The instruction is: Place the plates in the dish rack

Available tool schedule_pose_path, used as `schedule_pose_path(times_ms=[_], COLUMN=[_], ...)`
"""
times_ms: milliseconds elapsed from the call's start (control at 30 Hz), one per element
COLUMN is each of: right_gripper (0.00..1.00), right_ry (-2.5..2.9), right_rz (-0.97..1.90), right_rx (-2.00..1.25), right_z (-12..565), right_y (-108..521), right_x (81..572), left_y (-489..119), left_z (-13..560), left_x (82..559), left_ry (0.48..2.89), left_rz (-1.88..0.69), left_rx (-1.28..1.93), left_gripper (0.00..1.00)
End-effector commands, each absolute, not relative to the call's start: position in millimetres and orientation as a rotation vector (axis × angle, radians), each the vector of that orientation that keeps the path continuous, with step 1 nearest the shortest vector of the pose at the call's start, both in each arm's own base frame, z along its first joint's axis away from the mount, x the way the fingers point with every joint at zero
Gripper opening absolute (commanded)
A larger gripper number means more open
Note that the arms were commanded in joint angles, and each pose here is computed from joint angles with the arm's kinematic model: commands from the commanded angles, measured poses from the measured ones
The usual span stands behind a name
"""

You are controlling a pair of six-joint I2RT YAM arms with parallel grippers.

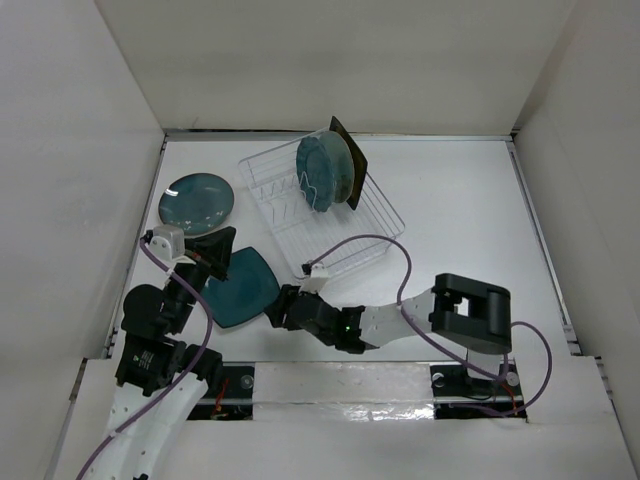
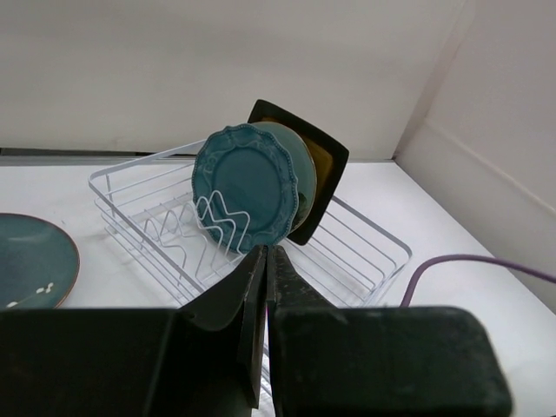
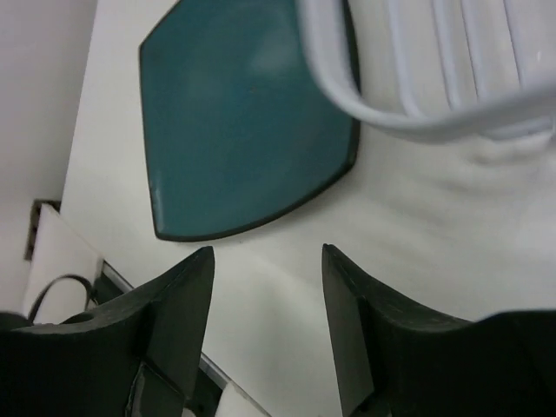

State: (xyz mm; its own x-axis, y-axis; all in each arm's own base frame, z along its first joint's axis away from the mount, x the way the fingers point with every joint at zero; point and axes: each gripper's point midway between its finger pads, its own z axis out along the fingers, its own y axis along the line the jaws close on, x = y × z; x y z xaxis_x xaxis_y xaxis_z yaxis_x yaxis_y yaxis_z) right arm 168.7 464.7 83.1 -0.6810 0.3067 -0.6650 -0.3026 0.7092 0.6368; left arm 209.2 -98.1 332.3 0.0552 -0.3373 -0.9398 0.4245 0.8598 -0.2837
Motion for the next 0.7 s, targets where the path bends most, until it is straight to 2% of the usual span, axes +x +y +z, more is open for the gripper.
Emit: schedule_pose_path(times_ms=[0, 300, 667], right_gripper=[0.59, 0.59, 0.58], right_ry=[1.995, 2.151, 2.166], right_rz=[1.239, 1.19, 1.202], right_rx=[0.387, 0.579, 0.749], right_z=[121, 46, 7], right_y=[491, 517, 527], right_x=[172, 157, 178], left_y=[-96, -94, -93], left_z=[350, 353, 358], left_x=[203, 199, 194], left_ry=[1.335, 1.321, 1.298], left_rz=[-0.585, -0.586, -0.592], left_rx=[0.074, 0.074, 0.074], left_gripper=[0.01, 0.04, 0.04])
